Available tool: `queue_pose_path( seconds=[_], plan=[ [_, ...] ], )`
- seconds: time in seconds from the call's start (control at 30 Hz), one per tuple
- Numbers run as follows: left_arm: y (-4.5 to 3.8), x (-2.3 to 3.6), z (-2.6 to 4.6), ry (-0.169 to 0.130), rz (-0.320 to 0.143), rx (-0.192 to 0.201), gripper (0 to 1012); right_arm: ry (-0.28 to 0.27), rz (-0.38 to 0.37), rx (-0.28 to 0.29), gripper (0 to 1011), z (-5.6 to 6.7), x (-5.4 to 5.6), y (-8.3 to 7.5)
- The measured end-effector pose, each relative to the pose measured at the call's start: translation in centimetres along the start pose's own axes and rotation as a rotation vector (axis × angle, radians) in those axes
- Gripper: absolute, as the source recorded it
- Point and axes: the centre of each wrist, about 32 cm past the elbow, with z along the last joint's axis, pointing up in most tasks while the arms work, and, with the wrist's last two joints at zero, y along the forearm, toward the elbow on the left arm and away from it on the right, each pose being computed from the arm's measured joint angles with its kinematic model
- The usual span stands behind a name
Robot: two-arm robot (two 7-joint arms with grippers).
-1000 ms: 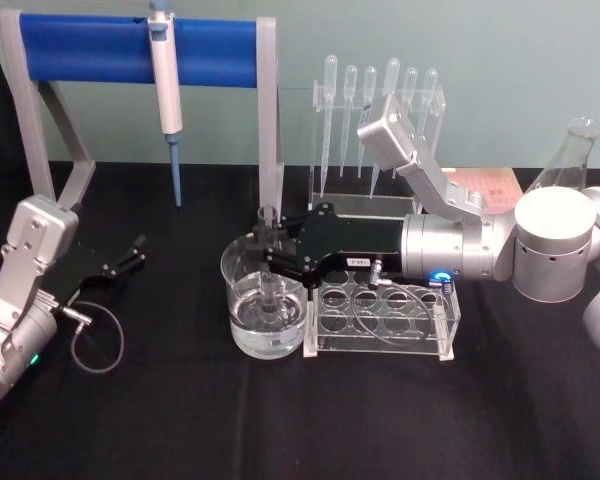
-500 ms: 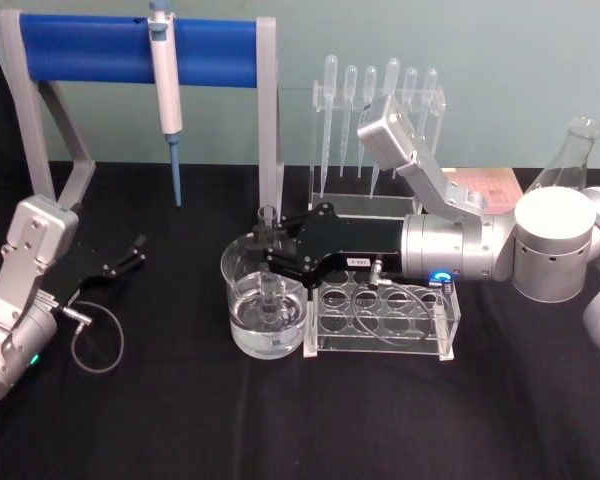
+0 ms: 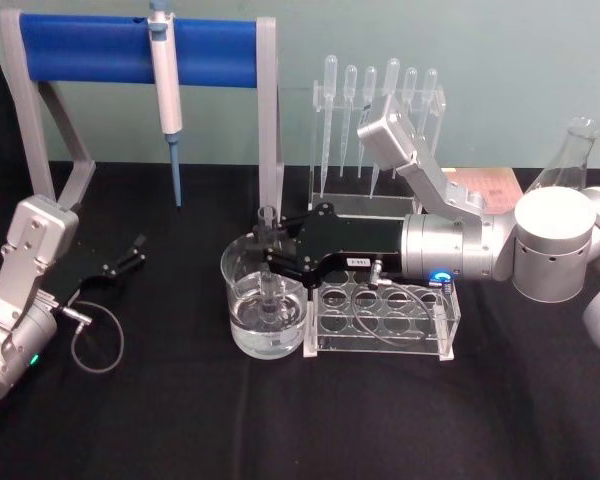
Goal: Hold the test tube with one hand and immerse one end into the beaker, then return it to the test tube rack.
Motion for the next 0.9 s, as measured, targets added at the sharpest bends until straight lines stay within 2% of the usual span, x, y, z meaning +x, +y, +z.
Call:
queue_pose_path(
  seconds=[0.9],
  plan=[
    [0.00, 0.00, 0.00, 0.000, 0.000, 0.000, 1000, 0.000, 0.000, 0.000, 234, 0.00, 0.00, 0.00]
  ],
)
